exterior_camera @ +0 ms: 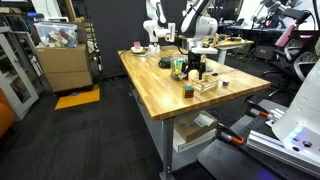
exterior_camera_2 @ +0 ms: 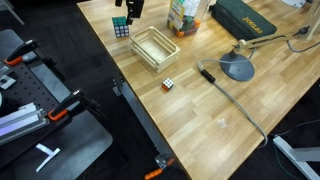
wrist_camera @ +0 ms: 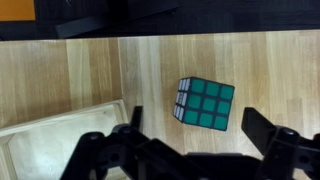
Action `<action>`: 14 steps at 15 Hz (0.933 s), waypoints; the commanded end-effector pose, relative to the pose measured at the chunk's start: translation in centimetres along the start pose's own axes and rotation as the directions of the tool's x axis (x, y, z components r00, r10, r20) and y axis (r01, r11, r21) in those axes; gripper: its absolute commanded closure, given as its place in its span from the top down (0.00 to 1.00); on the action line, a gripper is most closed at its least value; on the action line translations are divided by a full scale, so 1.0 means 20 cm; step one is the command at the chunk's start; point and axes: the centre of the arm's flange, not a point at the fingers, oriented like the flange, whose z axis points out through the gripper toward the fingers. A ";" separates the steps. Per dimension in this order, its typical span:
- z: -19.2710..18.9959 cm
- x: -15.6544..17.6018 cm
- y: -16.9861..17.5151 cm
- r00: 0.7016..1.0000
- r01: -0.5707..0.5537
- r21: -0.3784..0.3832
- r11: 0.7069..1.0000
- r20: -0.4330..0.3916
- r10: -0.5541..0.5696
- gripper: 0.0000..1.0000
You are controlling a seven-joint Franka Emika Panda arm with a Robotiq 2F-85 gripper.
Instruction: Replace the smaller Rubik's cube in the crate and with the bigger one
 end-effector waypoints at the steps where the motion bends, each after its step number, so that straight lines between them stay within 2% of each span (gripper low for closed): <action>1: 0.01 0.01 0.00 1.000 0.000 -0.007 1.000 0.010 0.000 1.00; 9: 0.20 0.07 -0.14 0.998 0.003 -0.011 1.000 0.067 -0.002 1.00; 14: 0.26 0.10 -0.15 0.997 -0.017 -0.010 1.000 0.081 0.018 1.00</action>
